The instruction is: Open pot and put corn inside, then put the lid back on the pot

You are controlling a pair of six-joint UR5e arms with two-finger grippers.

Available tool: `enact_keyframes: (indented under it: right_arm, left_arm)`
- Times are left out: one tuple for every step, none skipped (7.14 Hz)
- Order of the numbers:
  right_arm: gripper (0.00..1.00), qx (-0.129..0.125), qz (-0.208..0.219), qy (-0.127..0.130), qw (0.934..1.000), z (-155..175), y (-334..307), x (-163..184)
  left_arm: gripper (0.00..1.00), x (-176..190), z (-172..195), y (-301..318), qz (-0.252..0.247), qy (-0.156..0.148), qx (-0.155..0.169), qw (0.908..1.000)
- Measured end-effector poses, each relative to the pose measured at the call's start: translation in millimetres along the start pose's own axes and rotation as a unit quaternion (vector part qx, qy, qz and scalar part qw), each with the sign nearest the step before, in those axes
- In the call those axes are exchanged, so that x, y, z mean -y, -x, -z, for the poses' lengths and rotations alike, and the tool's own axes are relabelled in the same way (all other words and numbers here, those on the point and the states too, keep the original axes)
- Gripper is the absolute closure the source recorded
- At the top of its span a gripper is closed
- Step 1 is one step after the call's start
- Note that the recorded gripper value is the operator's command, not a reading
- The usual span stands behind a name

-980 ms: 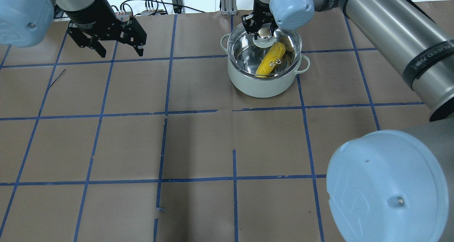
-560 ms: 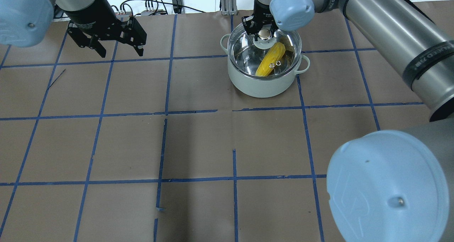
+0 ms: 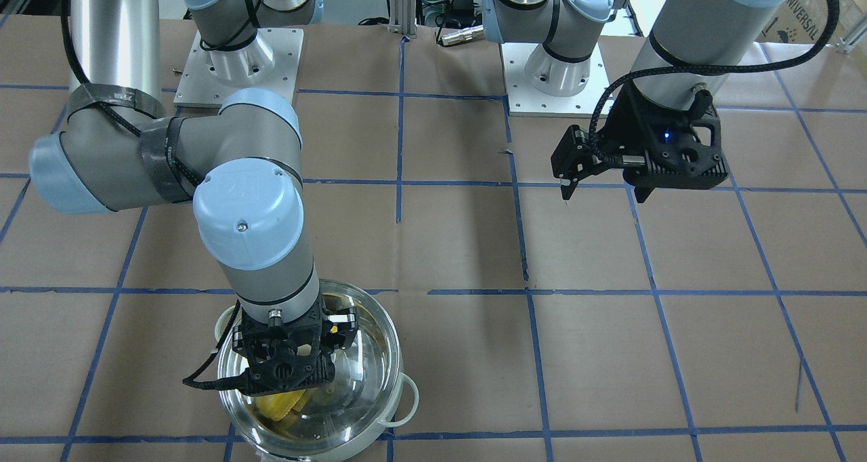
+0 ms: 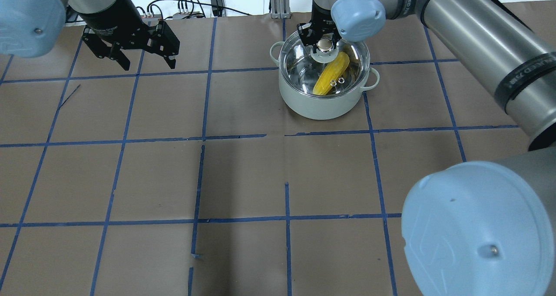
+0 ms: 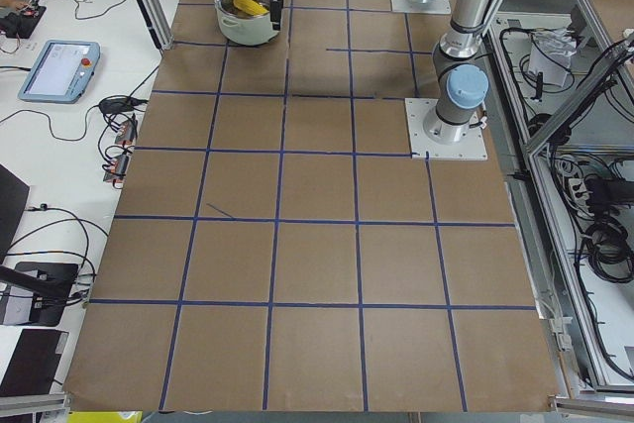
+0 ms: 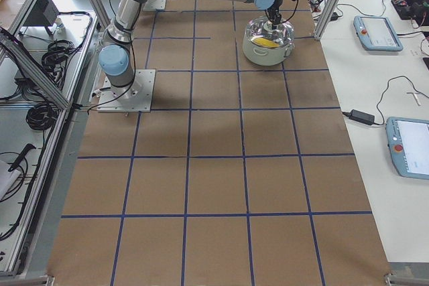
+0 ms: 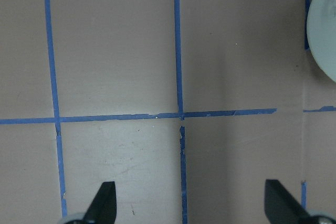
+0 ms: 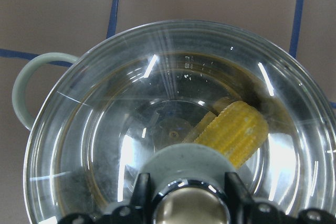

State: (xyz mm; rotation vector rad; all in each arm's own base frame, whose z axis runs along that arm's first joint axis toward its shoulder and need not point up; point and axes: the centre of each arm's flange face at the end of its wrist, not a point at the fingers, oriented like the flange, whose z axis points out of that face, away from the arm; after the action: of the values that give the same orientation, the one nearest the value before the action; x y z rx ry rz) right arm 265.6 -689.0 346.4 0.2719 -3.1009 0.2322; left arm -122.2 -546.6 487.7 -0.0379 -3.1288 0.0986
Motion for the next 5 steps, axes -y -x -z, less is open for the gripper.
enact_keyframes:
  right_arm:
    - [0.01,0.000,0.001,0.000,1.0000,0.3,0.3,0.0]
    - [0.00,0.002,0.002,0.000,1.0000,0.2,0.4,0.2]
    - [0.00,0.003,0.000,-0.001,1.0000,1.7,-1.6,1.4]
    - [0.00,0.002,-0.001,-0.003,1.0000,4.4,-4.9,3.4]
    - [0.00,0.001,-0.004,-0.008,1.0000,8.8,-9.6,6.6]
  left_arm:
    - [0.00,0.1,0.2,0.0,0.000,0.000,0.000,1.0000]
    - [0.00,0.1,0.3,0.0,0.000,0.000,0.000,1.0000]
    - [0.00,0.1,0.4,0.0,0.000,0.000,0.000,1.0000]
    - [0.00,0.1,0.3,0.0,0.000,0.000,0.000,1.0000]
    - [0.00,0.0,0.2,0.0,0.000,0.000,0.000,1.0000]
